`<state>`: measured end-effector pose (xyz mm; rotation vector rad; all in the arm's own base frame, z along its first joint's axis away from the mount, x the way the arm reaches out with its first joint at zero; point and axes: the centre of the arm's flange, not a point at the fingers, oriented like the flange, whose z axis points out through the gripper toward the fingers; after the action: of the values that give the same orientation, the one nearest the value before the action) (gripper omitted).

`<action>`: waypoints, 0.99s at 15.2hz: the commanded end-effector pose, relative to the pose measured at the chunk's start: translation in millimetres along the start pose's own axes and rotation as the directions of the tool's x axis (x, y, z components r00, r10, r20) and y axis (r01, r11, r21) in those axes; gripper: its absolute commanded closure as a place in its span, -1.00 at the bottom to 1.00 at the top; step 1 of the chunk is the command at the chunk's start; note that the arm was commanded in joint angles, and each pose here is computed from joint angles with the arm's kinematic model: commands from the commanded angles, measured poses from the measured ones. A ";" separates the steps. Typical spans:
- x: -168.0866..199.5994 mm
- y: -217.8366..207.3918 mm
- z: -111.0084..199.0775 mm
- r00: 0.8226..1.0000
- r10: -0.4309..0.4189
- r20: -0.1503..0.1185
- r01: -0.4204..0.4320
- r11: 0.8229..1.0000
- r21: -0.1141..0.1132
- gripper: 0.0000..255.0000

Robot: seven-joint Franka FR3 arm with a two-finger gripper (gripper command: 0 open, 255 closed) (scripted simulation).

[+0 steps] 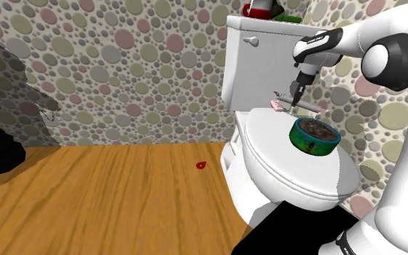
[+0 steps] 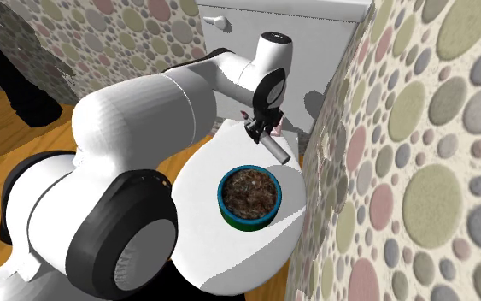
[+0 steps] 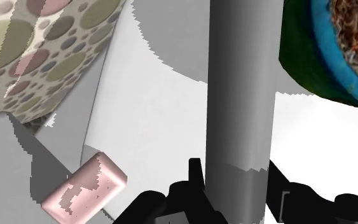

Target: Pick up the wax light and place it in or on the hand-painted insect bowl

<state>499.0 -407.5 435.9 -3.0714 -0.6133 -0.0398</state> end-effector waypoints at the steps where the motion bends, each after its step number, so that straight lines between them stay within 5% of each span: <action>1: 0.5 -0.1 -10.5 1.000 0.000 0.000 0.000 1.000 0.000 1.00; 10: 1.7 -0.3 -55.7 1.000 0.000 0.000 0.000 1.000 0.000 1.00; 15: -42.3 -49.5 -55.0 1.000 0.000 0.000 0.000 1.000 0.000 1.00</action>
<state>452.3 -385.2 487.4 -3.0715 -0.6105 -0.0402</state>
